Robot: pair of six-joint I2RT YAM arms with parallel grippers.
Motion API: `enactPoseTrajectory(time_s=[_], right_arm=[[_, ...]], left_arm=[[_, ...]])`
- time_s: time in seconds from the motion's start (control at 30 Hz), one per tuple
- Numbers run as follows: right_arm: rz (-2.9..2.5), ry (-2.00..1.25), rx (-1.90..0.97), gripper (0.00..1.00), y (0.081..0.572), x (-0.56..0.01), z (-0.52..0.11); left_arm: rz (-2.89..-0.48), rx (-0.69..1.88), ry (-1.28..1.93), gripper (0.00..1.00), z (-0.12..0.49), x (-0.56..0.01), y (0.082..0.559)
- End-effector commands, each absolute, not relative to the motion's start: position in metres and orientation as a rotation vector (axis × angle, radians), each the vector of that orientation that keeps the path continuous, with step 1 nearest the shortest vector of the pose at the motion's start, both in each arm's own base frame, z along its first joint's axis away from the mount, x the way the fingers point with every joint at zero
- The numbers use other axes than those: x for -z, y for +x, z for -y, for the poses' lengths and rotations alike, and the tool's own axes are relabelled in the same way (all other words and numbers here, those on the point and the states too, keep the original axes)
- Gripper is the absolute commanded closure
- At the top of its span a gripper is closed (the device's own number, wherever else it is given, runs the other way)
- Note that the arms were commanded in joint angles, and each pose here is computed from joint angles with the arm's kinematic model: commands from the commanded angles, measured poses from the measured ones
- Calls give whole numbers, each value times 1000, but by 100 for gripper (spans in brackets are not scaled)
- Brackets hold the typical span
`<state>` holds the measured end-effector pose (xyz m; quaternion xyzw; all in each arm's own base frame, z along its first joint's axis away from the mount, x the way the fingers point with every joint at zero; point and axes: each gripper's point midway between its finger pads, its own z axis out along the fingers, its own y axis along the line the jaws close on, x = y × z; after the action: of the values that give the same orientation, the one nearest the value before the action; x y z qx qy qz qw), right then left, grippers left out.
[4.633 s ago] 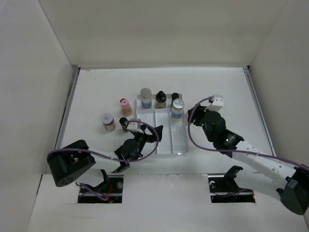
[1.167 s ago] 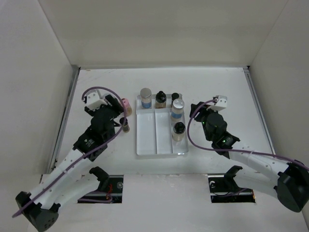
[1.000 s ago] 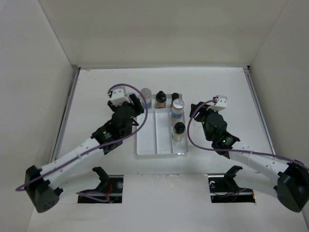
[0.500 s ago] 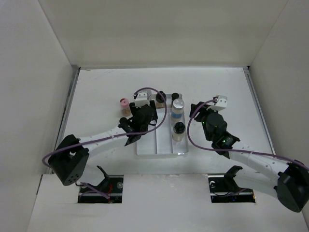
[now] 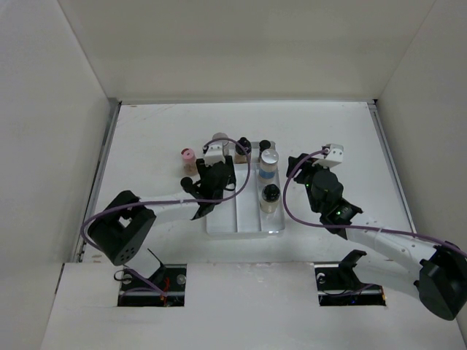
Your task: Organize the condiment bottles
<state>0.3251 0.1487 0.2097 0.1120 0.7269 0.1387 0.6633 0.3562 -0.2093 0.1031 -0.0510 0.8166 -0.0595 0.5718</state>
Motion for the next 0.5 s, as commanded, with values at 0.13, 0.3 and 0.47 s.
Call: enactPoseTrajectory(time_s=[0.13,0.3,0.47], right_arm=[[-1583,282,-351,34,326,-226,-147],[-1587,282,-347,34,327,-225,-146],[-1585,283,-349,34,327,-226,-146]], left_arm=[[-1740,235,-206,42,222,-136,361],[-1691,248,-195,27,224,-160,353],[-1626,253,-204,19,218,-199,340]])
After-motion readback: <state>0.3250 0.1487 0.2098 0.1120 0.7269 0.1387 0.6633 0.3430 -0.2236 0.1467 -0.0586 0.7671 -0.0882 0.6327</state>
